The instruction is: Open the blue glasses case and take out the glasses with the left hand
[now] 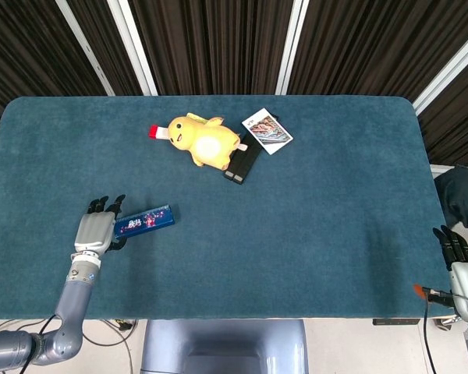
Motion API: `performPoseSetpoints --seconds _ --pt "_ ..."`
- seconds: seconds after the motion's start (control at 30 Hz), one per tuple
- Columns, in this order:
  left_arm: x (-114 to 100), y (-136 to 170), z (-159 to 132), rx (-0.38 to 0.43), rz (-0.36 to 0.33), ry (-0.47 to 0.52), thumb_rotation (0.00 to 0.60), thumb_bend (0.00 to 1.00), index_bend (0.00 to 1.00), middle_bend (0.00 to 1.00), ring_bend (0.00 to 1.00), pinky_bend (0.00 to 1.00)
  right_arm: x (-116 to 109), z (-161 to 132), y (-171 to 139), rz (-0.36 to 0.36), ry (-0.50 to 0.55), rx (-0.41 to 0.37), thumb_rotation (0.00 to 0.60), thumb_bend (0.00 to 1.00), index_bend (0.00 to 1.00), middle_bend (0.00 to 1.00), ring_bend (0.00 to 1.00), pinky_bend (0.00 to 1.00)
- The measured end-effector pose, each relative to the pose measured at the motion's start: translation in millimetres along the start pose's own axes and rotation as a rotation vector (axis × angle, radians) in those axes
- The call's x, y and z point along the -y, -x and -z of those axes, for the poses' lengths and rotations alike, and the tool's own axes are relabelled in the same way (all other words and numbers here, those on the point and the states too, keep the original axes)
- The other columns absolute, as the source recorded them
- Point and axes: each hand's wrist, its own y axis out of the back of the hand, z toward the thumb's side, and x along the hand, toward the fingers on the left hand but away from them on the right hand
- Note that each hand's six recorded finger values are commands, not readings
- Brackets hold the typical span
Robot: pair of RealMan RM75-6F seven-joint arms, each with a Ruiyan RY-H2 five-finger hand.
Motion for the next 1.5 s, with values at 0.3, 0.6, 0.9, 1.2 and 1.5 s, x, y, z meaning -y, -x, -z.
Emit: performPoseSetpoints --seconds 0.3,0.6,0.9,1.2,1.5 --pt "3 -4 3 -0.016 0.01 -0.005 0.6 0.28 0.0 0.29 0.0 0.07 0 1 0 0.001 -0.001 0.001 0.6 0.14 0.0 0.0 0.0 0.2" --pt "5 -6 4 -0.02 0.016 -0.006 0.6 0.28 0.0 0.32 0.0 0.07 0 1 0 0.003 -0.001 0.001 0.6 0.15 0.0 0.0 0.0 0.2" --pt "5 -9 5 -0.026 0.013 -0.001 0.6 0.29 0.0 0.36 0.0 0.07 0 2 0 0.002 -0.004 0.003 0.6 0.15 0.0 0.0 0.0 0.2" --pt "4 -11 6 -0.021 0.012 0.006 0.6 0.34 0.01 0.36 0.0 0.07 1 2 0 0.002 -0.006 0.008 0.6 0.16 0.0 0.0 0.0 0.2" --pt "4 -13 8 -0.021 0.014 0.015 0.6 0.48 0.03 0.31 0.0 0.07 1 3 0 0.002 -0.007 0.01 0.6 0.16 0.0 0.0 0.0 0.2"
